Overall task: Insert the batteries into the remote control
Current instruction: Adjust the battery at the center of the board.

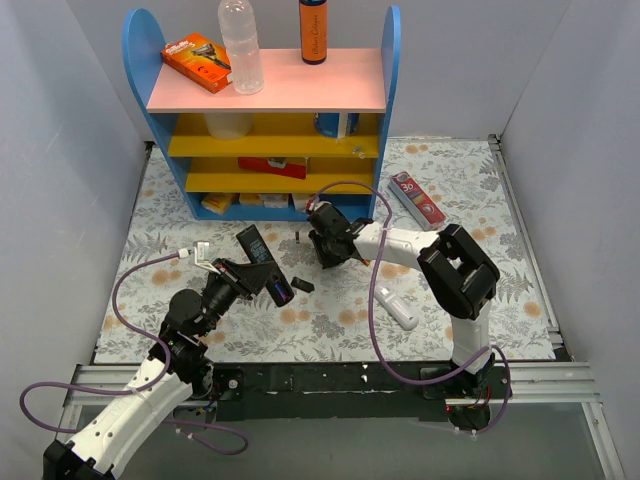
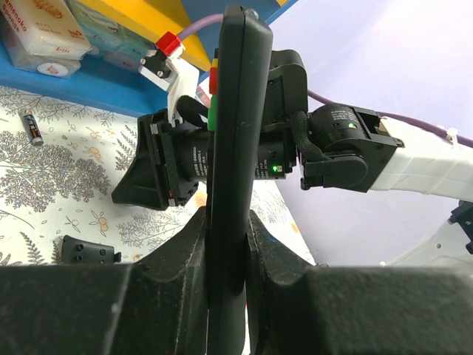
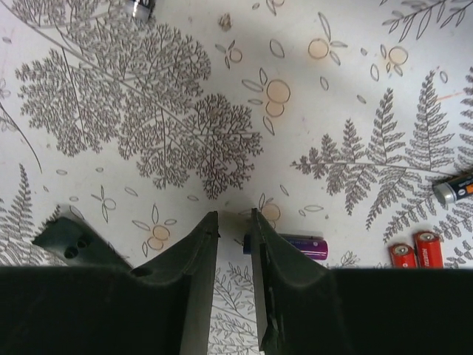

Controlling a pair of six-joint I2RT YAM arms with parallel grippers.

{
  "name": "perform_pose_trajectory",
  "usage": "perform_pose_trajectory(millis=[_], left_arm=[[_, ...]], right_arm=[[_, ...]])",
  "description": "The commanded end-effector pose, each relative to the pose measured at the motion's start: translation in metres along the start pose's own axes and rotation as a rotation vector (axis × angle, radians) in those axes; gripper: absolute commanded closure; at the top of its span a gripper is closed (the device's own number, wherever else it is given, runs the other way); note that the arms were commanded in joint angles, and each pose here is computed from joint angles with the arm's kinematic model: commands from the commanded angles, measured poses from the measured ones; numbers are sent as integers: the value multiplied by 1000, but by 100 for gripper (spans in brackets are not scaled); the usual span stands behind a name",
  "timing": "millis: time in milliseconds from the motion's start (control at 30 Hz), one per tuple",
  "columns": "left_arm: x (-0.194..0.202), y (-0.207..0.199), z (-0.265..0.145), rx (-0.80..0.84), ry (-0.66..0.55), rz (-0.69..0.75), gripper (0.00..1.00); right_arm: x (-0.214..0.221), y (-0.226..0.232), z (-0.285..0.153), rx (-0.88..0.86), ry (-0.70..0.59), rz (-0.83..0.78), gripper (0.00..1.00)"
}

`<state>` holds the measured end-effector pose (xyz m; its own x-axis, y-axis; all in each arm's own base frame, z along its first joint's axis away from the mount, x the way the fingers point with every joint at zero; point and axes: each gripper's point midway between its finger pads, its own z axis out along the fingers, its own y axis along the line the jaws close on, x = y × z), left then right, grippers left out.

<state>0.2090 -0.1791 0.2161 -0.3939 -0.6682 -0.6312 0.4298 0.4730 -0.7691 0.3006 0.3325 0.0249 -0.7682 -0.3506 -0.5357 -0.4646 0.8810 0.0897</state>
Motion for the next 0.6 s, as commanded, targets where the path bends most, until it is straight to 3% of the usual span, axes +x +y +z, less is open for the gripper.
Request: perform_pose_trajectory(millis=[0,333,433,567], left_arm=[[-16,-20,1,46,-41,3,100],[-15,-20,3,46,-31,1,100],[-14,-20,4,46,-29,-1,100],[-14,-20,4,46,-29,-1,100]], right_arm=[[10,-2,-19,-12,38,-50,69],[7,-6,-34,6,22,-49,70],[-5,-7,-49,14,-39,0,63],[-7,-18,-70,74,-95,164,41]])
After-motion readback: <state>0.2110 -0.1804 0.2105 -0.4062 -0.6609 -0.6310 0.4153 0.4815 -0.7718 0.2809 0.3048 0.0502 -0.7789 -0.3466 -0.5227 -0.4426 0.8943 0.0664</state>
